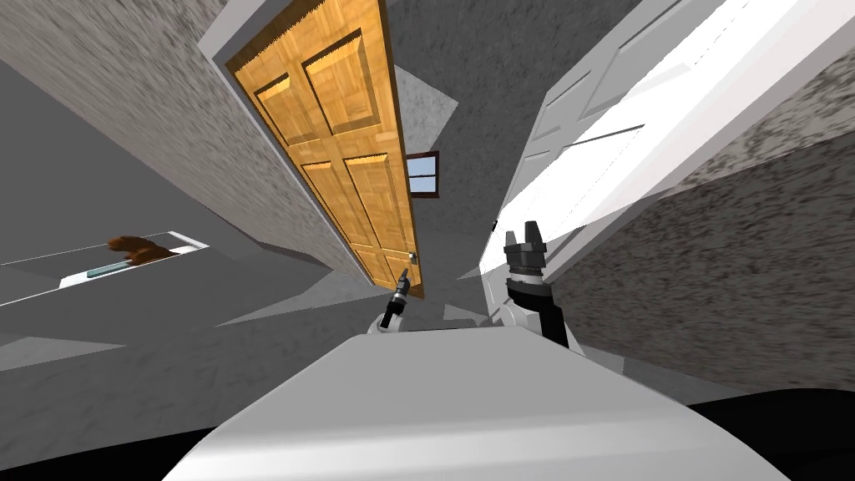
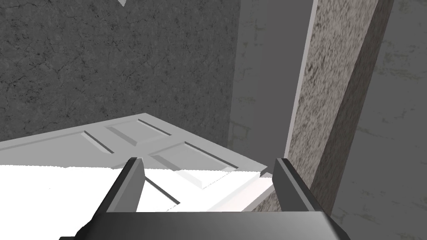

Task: Push the door open

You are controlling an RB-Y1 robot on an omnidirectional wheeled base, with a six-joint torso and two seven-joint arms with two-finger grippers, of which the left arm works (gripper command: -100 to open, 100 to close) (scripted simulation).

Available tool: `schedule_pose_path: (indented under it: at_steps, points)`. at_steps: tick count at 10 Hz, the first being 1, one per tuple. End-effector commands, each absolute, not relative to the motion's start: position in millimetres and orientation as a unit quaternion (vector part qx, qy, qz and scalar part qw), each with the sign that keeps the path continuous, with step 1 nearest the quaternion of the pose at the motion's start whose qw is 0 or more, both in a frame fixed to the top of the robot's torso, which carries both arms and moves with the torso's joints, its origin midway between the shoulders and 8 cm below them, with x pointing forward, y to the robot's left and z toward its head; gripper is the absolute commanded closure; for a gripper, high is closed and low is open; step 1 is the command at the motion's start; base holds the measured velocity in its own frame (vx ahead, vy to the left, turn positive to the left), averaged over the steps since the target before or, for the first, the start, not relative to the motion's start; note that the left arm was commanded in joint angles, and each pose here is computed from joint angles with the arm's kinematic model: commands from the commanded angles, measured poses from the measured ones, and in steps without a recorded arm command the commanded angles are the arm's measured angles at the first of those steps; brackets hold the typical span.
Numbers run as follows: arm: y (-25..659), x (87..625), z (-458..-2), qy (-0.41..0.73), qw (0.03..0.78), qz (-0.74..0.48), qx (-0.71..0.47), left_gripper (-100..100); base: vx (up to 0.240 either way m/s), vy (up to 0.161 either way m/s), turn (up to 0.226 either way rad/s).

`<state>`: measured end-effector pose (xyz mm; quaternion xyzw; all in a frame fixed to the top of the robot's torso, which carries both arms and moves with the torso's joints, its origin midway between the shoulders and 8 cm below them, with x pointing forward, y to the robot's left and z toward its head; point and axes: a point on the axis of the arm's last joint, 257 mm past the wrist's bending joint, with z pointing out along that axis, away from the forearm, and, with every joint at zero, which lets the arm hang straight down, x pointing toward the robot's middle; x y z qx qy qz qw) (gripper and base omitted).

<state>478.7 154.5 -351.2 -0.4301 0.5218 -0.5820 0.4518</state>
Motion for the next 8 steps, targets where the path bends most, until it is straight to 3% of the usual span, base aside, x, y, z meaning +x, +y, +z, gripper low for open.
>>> schedule_pose_path:
  at_steps: [1,8]
  points:
    - [154.7,478.3,-357.9,0.527,0.449,-0.578,-0.431,-100,0.078,0.113,-0.074]
    - [155.5,477.3,-384.6,0.55,0.438,-0.562,-0.435,-100,0.06,0.086,-0.076]
